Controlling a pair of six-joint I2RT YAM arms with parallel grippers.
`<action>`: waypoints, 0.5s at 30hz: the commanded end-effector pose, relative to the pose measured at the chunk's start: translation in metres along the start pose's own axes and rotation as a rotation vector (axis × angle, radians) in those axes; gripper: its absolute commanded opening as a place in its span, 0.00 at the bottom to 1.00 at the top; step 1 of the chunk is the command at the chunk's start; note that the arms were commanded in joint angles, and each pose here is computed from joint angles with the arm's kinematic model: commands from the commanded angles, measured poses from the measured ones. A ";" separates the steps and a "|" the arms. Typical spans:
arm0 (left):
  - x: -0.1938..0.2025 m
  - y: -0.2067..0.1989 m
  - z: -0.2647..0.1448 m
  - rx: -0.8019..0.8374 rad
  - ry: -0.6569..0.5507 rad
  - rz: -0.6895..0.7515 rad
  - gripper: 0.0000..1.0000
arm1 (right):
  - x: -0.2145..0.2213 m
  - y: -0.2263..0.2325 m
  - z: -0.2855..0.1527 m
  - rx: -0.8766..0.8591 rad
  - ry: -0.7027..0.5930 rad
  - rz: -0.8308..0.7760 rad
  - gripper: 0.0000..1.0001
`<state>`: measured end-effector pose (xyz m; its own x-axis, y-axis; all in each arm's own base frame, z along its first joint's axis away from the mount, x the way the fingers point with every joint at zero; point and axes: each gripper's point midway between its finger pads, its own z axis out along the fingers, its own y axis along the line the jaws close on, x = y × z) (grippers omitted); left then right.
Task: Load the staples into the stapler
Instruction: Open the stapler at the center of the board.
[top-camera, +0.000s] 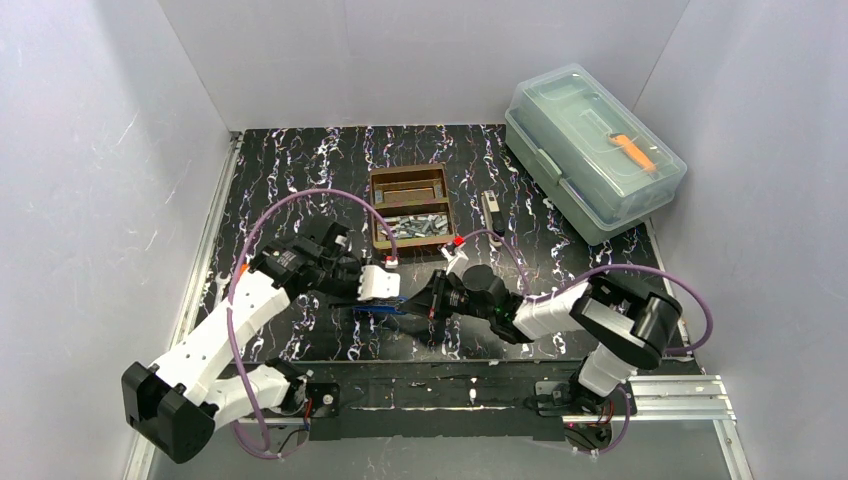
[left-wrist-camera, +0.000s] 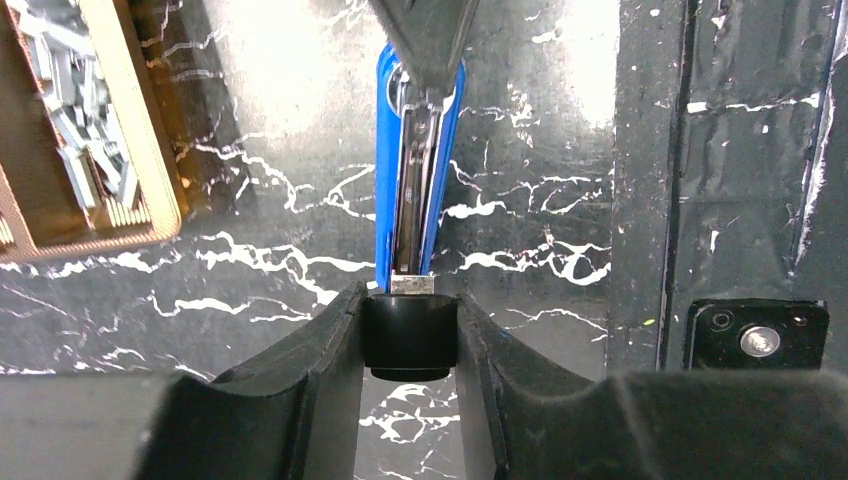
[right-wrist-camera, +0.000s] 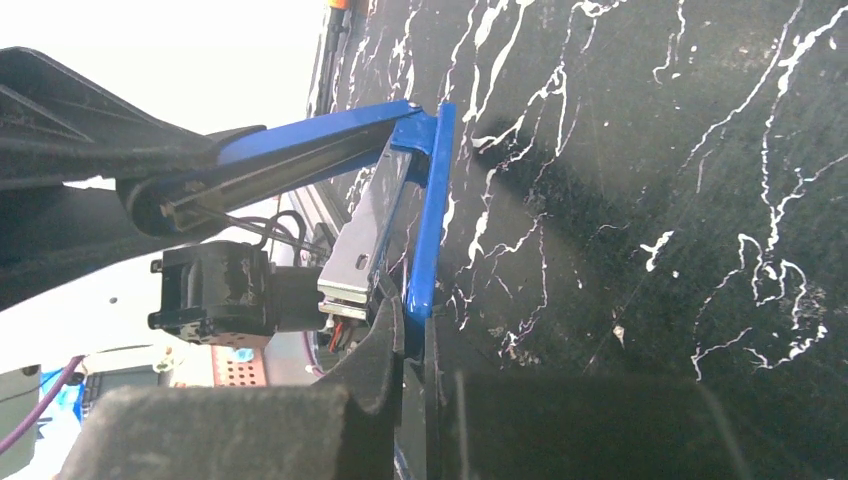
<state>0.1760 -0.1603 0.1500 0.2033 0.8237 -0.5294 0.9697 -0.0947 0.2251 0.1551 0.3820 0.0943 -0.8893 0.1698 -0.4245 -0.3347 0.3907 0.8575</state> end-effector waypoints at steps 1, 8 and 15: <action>0.015 0.033 -0.024 -0.140 0.009 -0.052 0.00 | 0.028 -0.028 -0.003 0.040 0.073 -0.008 0.01; 0.063 0.052 -0.038 -0.205 0.038 -0.223 0.00 | 0.043 -0.052 -0.002 0.106 0.121 0.023 0.01; 0.105 0.061 -0.045 -0.229 0.080 -0.337 0.00 | 0.048 -0.064 -0.003 0.143 0.133 0.032 0.01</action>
<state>0.2071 -0.1004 0.1484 -0.0736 0.7641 -0.6408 0.9759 0.1875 0.1114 0.1672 0.3865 0.0813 -0.8968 0.2416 -0.3706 -0.2681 0.3695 0.8897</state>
